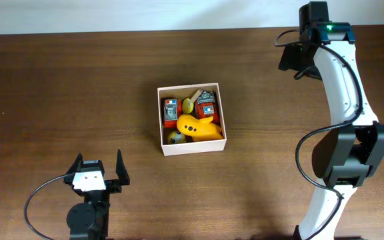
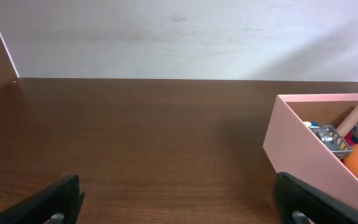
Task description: Pack container
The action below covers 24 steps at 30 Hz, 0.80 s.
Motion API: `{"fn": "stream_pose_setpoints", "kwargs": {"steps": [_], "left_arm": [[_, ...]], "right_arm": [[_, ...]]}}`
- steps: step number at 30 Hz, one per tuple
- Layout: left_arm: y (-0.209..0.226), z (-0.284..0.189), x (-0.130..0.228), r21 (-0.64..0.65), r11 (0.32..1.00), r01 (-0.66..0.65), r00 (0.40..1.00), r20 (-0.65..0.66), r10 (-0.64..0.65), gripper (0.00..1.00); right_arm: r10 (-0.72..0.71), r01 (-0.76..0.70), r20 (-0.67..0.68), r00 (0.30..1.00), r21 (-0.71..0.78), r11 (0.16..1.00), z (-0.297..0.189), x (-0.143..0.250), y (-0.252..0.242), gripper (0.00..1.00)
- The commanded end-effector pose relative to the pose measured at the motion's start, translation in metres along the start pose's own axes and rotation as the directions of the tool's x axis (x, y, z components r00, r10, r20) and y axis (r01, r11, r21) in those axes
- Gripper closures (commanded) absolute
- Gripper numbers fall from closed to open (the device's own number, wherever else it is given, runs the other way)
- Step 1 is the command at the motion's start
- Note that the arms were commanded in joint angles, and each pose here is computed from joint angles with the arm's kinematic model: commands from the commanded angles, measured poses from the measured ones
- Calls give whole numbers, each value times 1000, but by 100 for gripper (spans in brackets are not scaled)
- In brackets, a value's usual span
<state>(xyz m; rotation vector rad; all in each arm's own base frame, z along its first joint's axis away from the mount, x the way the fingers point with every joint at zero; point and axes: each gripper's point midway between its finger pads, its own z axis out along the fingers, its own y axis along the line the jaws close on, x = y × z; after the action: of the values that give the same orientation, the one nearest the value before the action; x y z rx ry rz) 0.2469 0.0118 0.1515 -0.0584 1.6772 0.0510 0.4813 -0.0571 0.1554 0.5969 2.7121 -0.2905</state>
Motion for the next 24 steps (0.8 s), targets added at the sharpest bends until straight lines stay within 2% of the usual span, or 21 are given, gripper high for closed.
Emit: {"fn": "stream_pose_setpoints", "kwargs": {"steps": [1, 24], "left_arm": [[-4, 0, 0, 22, 1000, 3, 1000, 5, -3, 1], [-4, 0, 1, 22, 1000, 3, 1000, 4, -3, 1]], "right_arm": [[6, -6, -1, 1000, 11, 1000, 2, 0, -3, 1], [3, -3, -3, 1000, 6, 1000, 2, 1, -1, 1]]}}
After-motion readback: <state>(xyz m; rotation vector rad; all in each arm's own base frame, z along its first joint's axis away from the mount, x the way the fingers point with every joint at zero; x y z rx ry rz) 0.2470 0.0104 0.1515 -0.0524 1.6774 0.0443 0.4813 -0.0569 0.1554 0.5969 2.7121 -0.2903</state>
